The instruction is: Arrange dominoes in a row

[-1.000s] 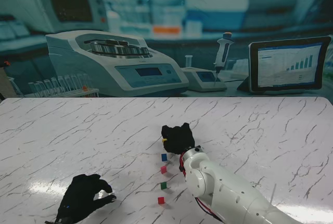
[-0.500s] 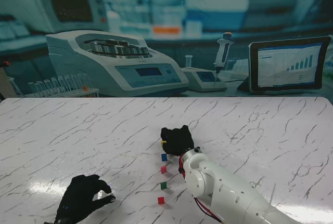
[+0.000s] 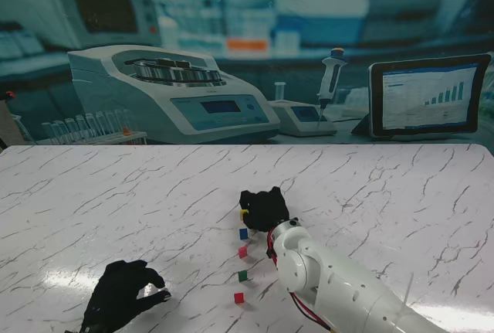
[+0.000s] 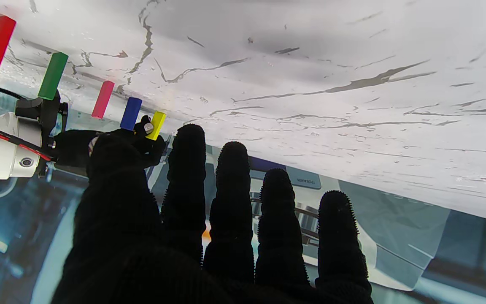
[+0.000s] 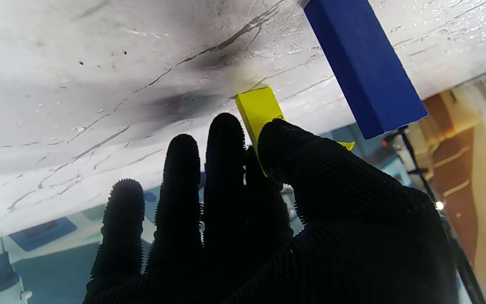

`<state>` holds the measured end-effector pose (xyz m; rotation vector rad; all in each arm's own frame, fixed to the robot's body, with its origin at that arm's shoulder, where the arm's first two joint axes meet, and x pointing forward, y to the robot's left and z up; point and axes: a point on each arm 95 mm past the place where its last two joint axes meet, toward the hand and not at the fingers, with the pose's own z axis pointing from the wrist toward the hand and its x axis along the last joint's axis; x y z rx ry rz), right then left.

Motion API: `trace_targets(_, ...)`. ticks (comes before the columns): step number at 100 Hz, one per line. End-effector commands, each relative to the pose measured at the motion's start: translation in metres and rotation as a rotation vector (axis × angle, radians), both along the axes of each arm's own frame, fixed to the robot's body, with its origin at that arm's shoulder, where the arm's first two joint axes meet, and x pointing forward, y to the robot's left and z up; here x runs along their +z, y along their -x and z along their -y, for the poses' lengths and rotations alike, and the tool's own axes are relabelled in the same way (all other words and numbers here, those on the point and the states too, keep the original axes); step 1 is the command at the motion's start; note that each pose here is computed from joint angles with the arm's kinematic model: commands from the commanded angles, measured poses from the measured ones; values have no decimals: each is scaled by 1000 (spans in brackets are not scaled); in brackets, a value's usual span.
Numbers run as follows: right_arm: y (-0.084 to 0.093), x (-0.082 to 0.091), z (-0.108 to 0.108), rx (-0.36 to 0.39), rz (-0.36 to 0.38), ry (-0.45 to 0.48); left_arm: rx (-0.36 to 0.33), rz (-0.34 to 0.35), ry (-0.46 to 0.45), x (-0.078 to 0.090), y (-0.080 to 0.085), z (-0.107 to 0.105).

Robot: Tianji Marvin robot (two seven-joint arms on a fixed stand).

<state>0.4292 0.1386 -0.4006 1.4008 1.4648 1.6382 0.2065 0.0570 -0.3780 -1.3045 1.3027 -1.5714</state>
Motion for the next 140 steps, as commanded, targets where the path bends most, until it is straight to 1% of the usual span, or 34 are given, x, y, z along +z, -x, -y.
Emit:
trace_targets(1,4,-1,-2,9,-11,-6,-12,-15,15,-3,4,3)
trace_targets(35,2,2,3,20,-37,7,-12,-15,15,-3,4,2)
trace_targets(51,2,5,9,23,-63,18,-13,-17,13,-3,3,2)
trace_targets(70,3,13,22,31,-104,35,-16,-17,13,-2,1,2)
trace_targets(89,6,25,40,37,-115,51,-23,-7,10,-1,-1,2)
trace_targets(120,13,45,69,17,-78,87,-38,8,3,2,-6,6)
trace_targets(140,20,59,91,-6,-38,113,-44,12,1,2,-8,7)
